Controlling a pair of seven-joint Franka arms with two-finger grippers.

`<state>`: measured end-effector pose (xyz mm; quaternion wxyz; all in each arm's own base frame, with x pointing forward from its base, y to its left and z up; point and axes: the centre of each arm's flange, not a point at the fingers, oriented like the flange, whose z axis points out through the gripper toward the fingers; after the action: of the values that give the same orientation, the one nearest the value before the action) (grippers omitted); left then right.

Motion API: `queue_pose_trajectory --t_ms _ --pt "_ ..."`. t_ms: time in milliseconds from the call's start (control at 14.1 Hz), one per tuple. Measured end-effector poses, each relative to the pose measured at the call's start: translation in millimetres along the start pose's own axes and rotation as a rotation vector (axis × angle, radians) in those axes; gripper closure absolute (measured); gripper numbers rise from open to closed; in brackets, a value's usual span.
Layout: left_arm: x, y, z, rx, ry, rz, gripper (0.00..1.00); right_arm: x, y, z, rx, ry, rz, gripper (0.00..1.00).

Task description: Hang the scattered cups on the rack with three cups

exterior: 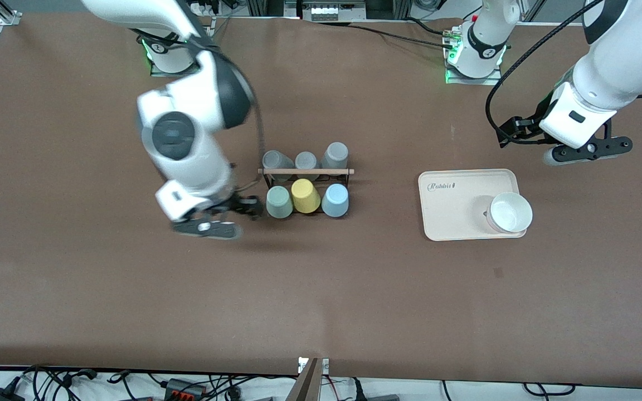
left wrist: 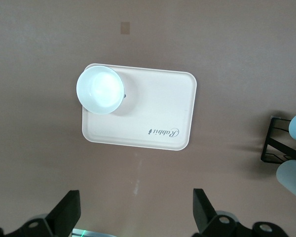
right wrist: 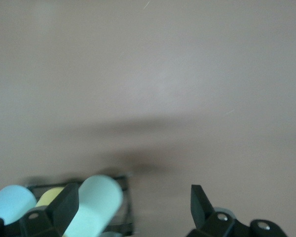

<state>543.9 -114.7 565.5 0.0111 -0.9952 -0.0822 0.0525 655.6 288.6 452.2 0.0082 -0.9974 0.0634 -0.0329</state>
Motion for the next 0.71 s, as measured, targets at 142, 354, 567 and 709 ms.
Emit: queue_pose_trajectory --t_ms 142,354,567,709 --pt "-0.5 0.7 -0.8 0.0 0.0 0.002 0.0 26.7 77.9 -40.0 0.009 -0.016 0.043 0.0" --pt "-0.3 0.4 -0.8 0.0 0.0 0.004 0.0 35.9 156.2 -79.6 0.0 -0.043 0.051 0.0" --pt "1.0 -0.6 0.2 0.0 -0.003 0.008 0.0 30.9 203.8 -104.1 0.002 -0.048 0.018 0.0" --pt "1.0 -0.4 -0.9 -0.001 -0.001 0.01 0.0 23.1 239.7 -112.2 0.003 -0.054 -0.013 0.0"
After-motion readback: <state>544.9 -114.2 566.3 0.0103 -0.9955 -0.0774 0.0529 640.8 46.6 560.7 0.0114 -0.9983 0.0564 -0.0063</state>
